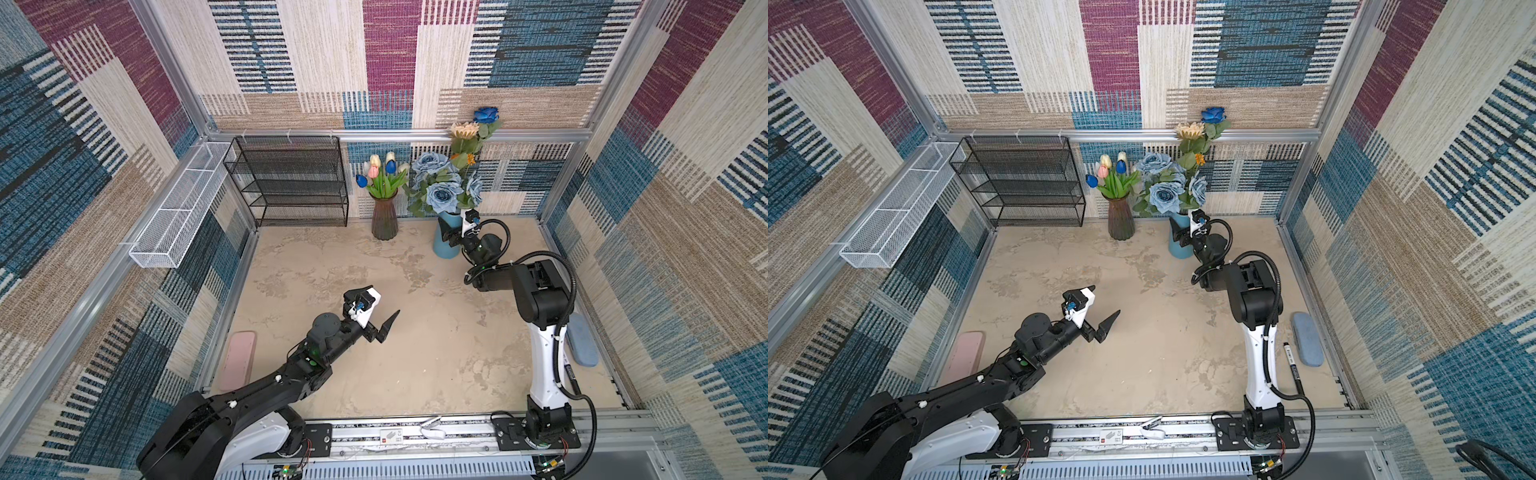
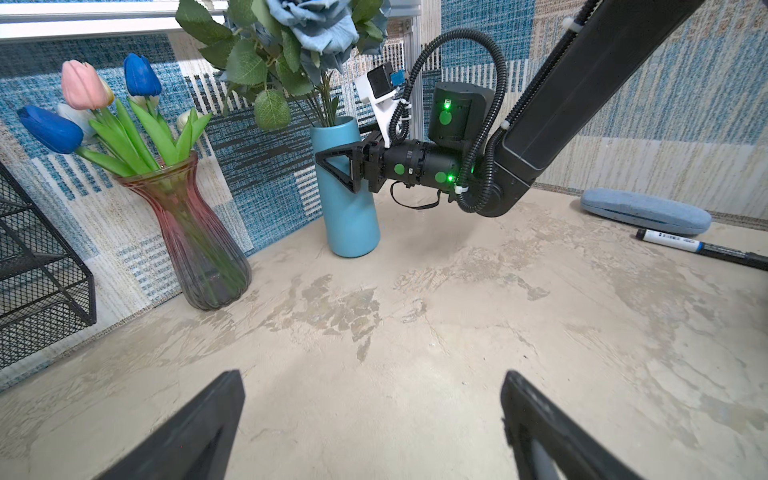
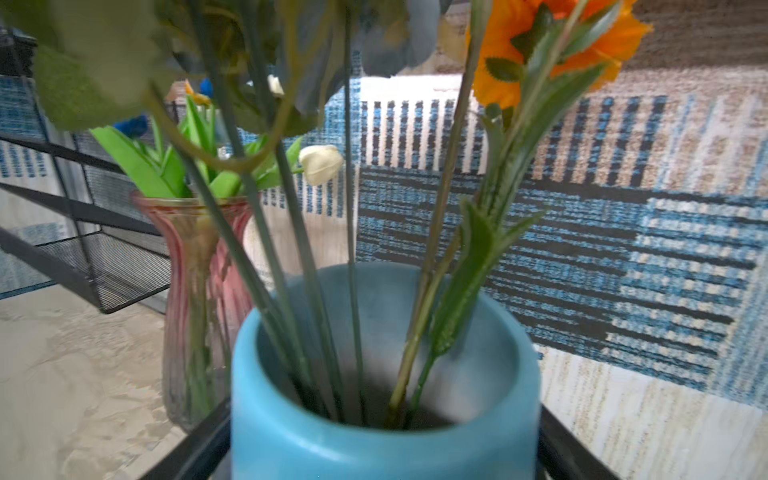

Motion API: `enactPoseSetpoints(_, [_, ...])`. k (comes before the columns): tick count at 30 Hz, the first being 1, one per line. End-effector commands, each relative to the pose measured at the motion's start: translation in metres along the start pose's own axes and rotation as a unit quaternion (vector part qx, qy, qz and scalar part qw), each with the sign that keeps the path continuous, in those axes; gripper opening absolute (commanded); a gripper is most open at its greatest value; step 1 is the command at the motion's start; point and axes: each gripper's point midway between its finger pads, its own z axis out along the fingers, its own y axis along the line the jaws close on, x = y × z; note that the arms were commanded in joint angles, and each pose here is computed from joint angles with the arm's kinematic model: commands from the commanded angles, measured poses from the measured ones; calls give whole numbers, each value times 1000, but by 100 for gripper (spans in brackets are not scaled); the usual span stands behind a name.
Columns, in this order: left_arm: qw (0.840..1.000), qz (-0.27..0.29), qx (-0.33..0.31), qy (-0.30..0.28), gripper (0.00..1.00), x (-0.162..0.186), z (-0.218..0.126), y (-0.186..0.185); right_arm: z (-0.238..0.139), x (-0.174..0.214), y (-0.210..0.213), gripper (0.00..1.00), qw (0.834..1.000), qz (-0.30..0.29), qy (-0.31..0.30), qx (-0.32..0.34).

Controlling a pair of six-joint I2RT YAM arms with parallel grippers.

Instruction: Arrange the flowers into the vase

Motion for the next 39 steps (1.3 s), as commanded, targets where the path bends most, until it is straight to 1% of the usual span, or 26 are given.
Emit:
enactPoseSetpoints(1, [1000, 22, 1, -4, 99, -3, 1, 0, 5, -46, -11, 29, 995, -10, -93, 23])
enactPoseSetpoints(4, [1000, 22, 1, -4, 99, -3, 1, 0, 9, -45, -12, 36, 995, -4, -97, 23])
enactPoseSetpoints(6, [1000, 22, 0, -5, 99, -3, 0, 1, 11, -44, -13, 43, 995, -4, -97, 24])
enactPoseSetpoints(7, [1000, 22, 0, -6, 99, -4, 0, 1, 12, -43, -13, 49, 995, -3, -96, 23])
enactPoseSetpoints(9, [1000, 22, -3, -5, 99, -3, -1, 1, 14, -42, -10, 63, 995, -4, -95, 13])
enactPoseSetpoints(11, [1000, 24, -5, -4, 99, -3, -3, 2, 17, -42, -10, 76, 996, -5, -89, 11])
enactPoseSetpoints(15, [1000, 25, -11, -6, 99, -5, -4, 4, 17, -43, -12, 92, 996, -9, -88, 16])
enactPoseSetpoints(20, [999, 27, -16, -7, 99, -8, -7, 6, 16, -46, -9, 100, 996, -13, -86, 11])
enactPoseSetpoints(24, [999, 31, -33, 0, 99, -7, -9, 13, 8, -50, -8, 100, 996, -18, -85, 13])
enactPoseSetpoints(27, [997, 31, -64, 4, 99, -6, -14, 24, -9, -57, -6, 100, 996, -18, -88, 18])
enactPoseSetpoints(30, [992, 28, -126, 8, 99, -4, -24, 47, -31, -66, -3, 100, 995, -19, -90, 26])
enactPoseSetpoints(33, [976, 30, -214, 16, 99, 0, -39, 78, -62, -80, 1, 100, 995, -17, -96, 34])
enactPoseSetpoints(34, [965, 26, -259, 24, 99, 3, -47, 92, -74, -89, 3, 99, 994, -13, -99, 35])
enactPoseSetpoints(36, [932, 19, -359, 49, 99, 13, -66, 122, -97, -106, 14, 100, 995, -11, -97, 22])
enactPoseSetpoints(37, [912, 18, -406, 63, 99, 19, -77, 135, -107, -112, 16, 100, 996, -7, -87, 34])
enactPoseSetpoints(38, [894, 20, -441, 77, 99, 26, -87, 145, -115, -118, 16, 100, 996, 0, -69, 49])
enactPoseSetpoints(39, [880, 21, -467, 87, 99, 32, -95, 151, -120, -118, 18, 100, 998, 5, -44, 53])
